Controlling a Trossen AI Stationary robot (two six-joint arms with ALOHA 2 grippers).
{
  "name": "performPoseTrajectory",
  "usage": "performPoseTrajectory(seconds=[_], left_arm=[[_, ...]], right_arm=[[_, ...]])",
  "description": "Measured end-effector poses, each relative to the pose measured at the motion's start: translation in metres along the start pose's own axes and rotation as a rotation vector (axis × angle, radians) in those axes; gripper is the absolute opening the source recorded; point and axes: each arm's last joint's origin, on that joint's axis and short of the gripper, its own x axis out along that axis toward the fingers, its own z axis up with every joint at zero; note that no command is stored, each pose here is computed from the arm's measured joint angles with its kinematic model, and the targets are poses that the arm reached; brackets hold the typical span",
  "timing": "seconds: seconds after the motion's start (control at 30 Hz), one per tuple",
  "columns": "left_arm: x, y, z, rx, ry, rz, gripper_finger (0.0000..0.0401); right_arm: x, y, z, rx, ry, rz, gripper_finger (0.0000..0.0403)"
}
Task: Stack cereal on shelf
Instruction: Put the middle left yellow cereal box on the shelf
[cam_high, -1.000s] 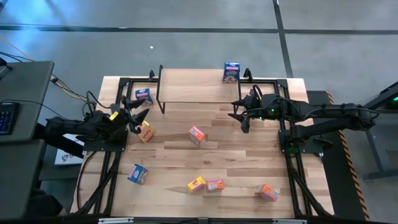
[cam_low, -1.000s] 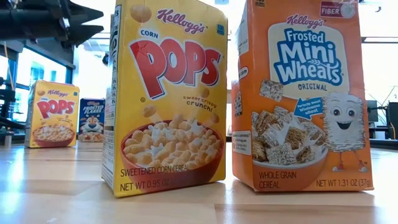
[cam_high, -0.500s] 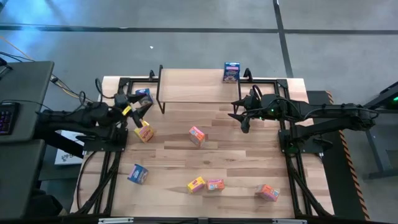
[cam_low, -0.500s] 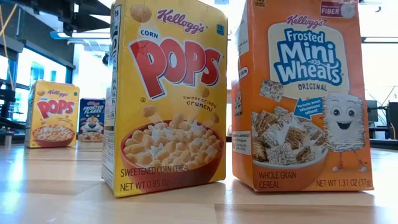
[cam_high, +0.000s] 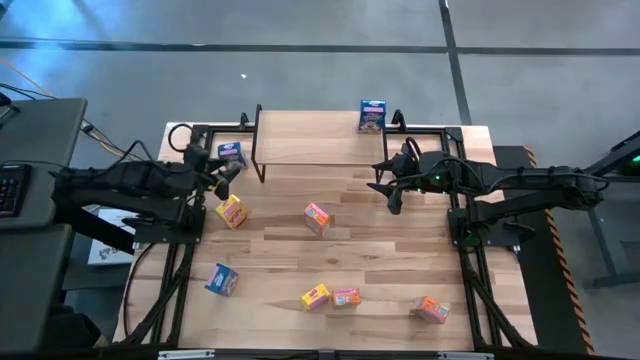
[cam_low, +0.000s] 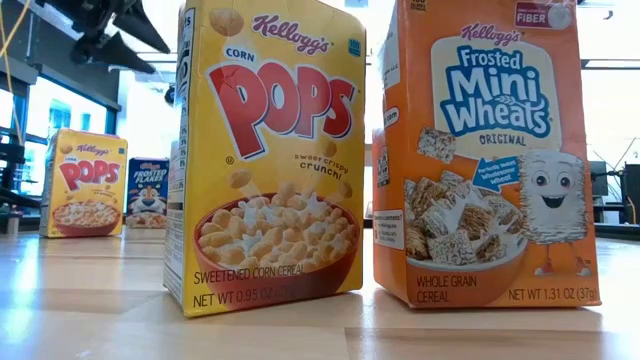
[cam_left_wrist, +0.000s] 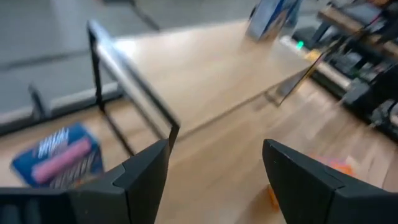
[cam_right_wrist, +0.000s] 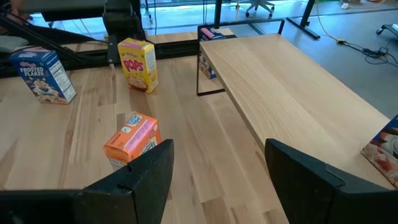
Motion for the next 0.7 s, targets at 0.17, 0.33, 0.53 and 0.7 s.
performPoseTrajectory(seconds=[0.17,0.33,0.53,0.7], left_arm=[[0.002,-0.001,-0.004,-0.049,0.155,0.054,0.0250],[0.006,-0.006,-0.009,-0.060,0.281,0.060,0.0250],[0.011,-0.006,-0.018,-0.038,0.410,0.127,0.0250],[0.013,-0.007,-0.023,-0.046,0.499,0.140,0.0250]], right_arm=[[0.000,0.000,-0.001,-0.002,0.010,0.000,0.0245],[0.000,0.000,-0.002,-0.010,0.016,0.000,0.0245],[0.000,0.000,-0.002,-0.026,0.016,0.000,0.0245],[0.000,0.000,-0.002,-0.045,0.016,0.000,0.0245]])
